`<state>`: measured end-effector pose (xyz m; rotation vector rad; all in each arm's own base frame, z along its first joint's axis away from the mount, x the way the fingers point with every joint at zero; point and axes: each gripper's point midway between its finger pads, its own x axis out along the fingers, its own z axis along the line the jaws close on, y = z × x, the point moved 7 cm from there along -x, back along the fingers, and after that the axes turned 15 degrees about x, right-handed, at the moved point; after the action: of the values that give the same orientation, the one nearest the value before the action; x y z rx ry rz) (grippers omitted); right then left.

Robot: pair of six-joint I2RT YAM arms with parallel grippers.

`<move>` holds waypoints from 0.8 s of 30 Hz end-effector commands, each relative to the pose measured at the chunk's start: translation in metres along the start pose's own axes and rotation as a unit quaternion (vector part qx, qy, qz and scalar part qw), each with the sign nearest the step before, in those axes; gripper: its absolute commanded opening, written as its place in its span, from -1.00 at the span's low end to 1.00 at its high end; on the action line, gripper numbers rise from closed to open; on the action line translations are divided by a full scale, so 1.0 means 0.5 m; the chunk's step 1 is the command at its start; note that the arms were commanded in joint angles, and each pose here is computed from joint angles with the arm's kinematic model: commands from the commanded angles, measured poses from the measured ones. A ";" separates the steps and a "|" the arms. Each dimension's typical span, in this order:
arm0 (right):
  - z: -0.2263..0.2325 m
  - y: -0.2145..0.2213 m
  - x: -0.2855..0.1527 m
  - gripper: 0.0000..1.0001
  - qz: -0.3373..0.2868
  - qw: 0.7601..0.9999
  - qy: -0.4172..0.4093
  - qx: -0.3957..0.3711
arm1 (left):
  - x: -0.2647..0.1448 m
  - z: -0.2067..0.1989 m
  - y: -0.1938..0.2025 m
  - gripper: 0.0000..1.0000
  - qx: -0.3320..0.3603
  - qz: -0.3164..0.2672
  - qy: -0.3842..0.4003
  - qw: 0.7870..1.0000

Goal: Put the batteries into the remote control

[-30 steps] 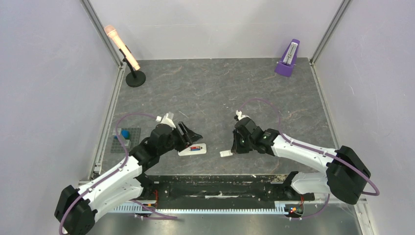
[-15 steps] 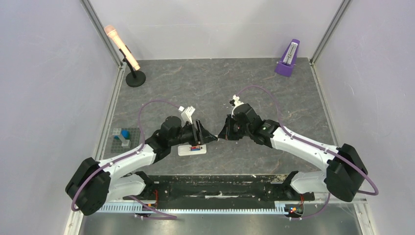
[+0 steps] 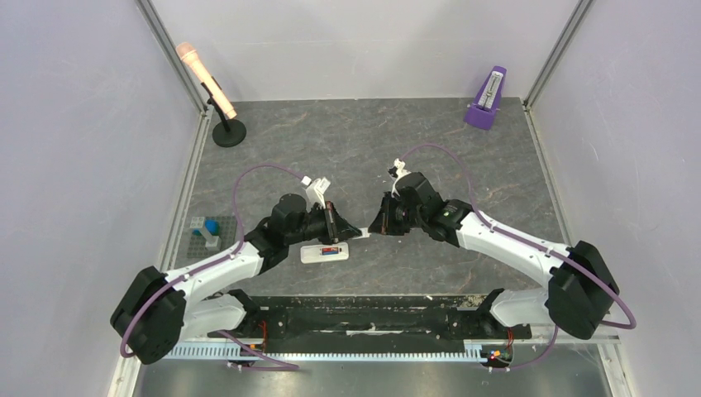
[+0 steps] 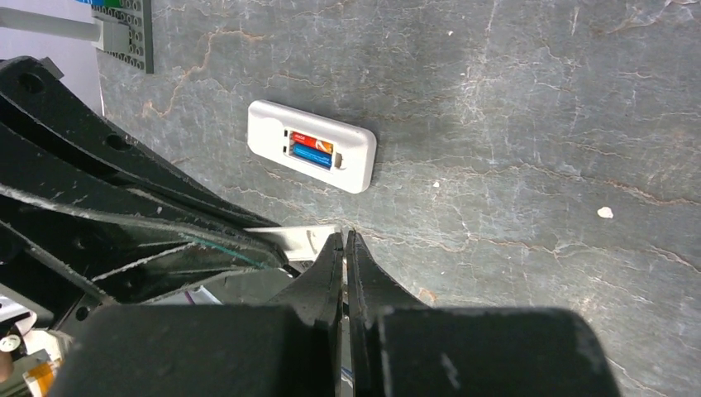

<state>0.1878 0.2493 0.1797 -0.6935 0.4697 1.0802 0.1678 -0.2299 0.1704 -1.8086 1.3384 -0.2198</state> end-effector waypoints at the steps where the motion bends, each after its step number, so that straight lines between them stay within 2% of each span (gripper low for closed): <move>1: 0.049 -0.018 -0.009 -0.86 -0.002 0.999 -0.045 -0.003 | 0.002 -0.021 -0.035 -0.96 0.054 -0.011 0.015 0.998; 5: 0.054 -0.029 -0.031 -0.03 -0.015 0.998 -0.057 0.023 | -0.006 -0.020 -0.054 -0.96 0.124 -0.007 -0.003 0.992; 8: 0.057 -0.048 -0.060 0.22 -0.029 0.995 -0.075 0.060 | -0.020 -0.030 -0.083 -0.96 0.221 -0.031 0.005 0.975; 11: 0.062 -0.067 -0.087 0.26 -0.033 0.988 -0.098 0.114 | -0.035 -0.044 -0.112 -0.96 0.339 -0.056 0.026 0.939; 13: 0.076 -0.078 -0.106 0.26 -0.027 0.981 -0.121 0.149 | -0.044 -0.053 -0.125 -0.96 0.419 -0.074 0.042 0.904; 18: 0.125 -0.098 -0.143 0.24 0.003 0.959 -0.190 0.210 | -0.069 -0.066 -0.164 -0.96 0.600 -0.128 0.041 0.789; 22: 0.151 -0.094 -0.151 0.25 0.044 0.941 -0.233 0.242 | -0.086 -0.090 -0.196 -0.96 0.703 -0.176 0.046 0.688; 24: 0.166 -0.096 -0.156 0.25 0.062 0.934 -0.254 0.244 | -0.089 -0.102 -0.207 -0.96 0.736 -0.179 0.053 0.651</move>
<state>0.2036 0.2344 0.2688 -0.0931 0.3992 1.0456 0.1886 -0.2094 0.2554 -0.8534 0.6687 -1.0273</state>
